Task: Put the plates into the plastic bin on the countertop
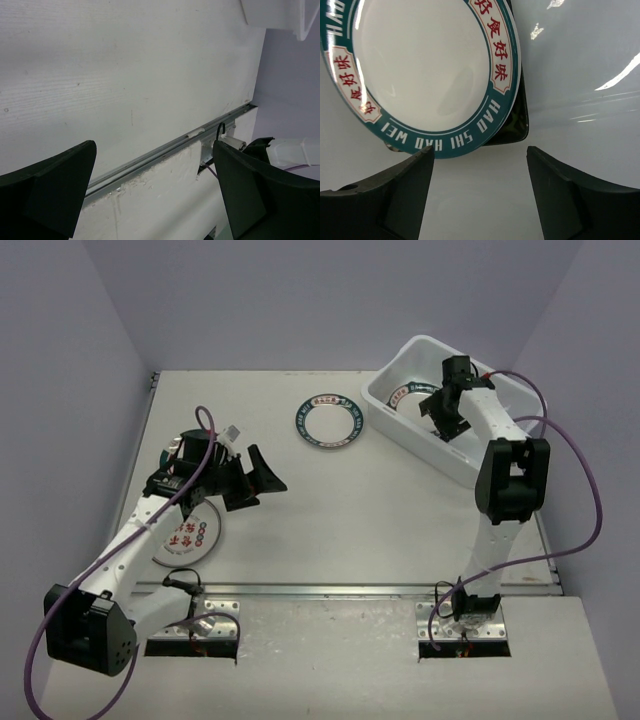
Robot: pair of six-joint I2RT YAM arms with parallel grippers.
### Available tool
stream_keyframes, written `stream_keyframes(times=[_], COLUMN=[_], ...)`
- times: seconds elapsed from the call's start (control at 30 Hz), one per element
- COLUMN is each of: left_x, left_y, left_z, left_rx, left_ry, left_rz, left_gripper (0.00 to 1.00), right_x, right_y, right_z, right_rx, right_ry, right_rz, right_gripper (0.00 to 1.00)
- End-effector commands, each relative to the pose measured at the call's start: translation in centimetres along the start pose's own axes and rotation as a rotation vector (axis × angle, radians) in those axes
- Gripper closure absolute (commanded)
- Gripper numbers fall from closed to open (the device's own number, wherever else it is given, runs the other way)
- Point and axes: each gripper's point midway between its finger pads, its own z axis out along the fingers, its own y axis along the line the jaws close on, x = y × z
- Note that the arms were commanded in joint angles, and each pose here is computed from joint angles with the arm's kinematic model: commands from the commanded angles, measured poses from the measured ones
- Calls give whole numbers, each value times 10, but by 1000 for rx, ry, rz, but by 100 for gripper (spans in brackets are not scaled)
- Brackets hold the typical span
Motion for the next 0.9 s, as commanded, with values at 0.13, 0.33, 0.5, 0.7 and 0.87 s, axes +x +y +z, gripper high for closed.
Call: stream_keyframes(times=[0.13, 0.33, 0.5, 0.7, 0.87], left_x=[-13, -54, -100, -155, -181], left_y=[0, -1, -4, 30, 50], left_z=[12, 37, 66, 132, 184], left_rx=[25, 14, 29, -95, -146], left_ry=[-25, -141, -263, -320, -286], left_rz=[39, -13, -137, -296, -321], left_gripper=[0, 0, 0, 0, 0], right_x=[-12, -42, -30, 51, 103], right_y=[52, 107, 101, 37, -10], right_z=[-65, -177, -258, -296, -313], right_rx=[-282, -605, -816, -1014, -1189], right_ry=[35, -68, -90, 123, 226], right_rz=[-61, -174, -270, -336, -362], right_gripper=[5, 1, 1, 1, 1])
